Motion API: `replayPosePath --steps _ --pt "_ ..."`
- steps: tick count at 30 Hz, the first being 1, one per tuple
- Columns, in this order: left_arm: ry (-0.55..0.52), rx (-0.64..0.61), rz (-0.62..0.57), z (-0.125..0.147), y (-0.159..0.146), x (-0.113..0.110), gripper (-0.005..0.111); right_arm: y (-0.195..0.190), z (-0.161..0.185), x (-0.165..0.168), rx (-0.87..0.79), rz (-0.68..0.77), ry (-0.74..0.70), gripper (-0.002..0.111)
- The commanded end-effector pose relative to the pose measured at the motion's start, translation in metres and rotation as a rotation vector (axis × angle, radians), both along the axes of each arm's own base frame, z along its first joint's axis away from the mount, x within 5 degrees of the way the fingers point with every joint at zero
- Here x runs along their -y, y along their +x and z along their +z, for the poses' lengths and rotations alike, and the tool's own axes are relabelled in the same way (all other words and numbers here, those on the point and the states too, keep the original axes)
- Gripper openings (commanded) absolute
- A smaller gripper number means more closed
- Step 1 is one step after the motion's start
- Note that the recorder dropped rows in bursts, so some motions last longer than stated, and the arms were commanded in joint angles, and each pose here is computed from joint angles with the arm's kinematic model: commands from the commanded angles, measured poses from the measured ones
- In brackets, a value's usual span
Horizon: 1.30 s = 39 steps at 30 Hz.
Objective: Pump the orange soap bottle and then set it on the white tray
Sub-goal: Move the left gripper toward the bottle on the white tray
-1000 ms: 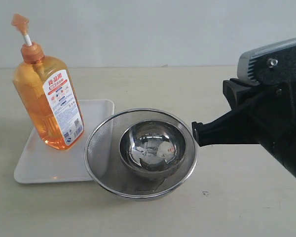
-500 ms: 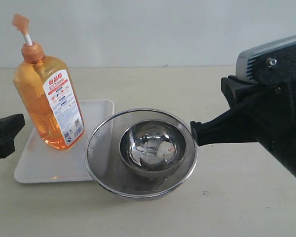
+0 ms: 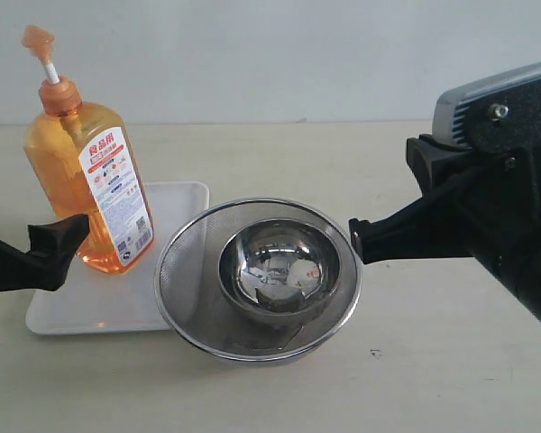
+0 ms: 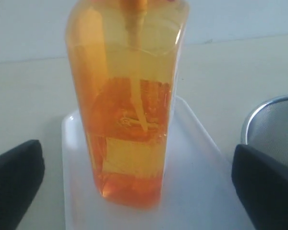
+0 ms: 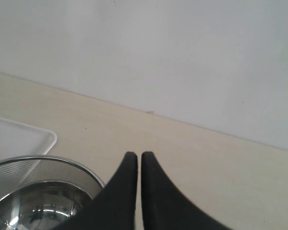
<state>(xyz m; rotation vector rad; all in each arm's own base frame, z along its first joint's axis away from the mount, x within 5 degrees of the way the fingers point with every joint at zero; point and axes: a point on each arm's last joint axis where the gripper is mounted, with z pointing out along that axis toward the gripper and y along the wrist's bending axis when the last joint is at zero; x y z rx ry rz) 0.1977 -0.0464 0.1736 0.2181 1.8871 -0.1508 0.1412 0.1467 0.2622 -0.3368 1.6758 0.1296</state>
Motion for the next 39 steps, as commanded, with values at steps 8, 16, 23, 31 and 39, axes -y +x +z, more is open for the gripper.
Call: replayPosePath --steps 8,16,23,31,39 --pt "-0.047 0.149 -0.039 -0.001 0.028 0.01 0.11 0.0 0.002 0.002 0.018 0.001 -0.002 0.0" --pt "-0.029 0.138 -0.044 -0.01 0.056 0.017 0.11 0.0 0.002 0.001 0.016 0.004 -0.002 0.0" --pt "-0.001 0.131 -0.042 -0.021 0.063 0.018 0.11 0.0 0.002 0.001 0.016 0.004 -0.002 0.0" --pt "0.05 0.128 0.082 -0.024 0.066 0.006 0.11 -0.001 0.002 0.001 0.015 0.009 -0.003 0.0" --pt "0.058 0.145 -0.002 -0.02 0.072 0.015 0.11 -0.001 0.002 0.001 0.015 0.011 -0.004 0.0"
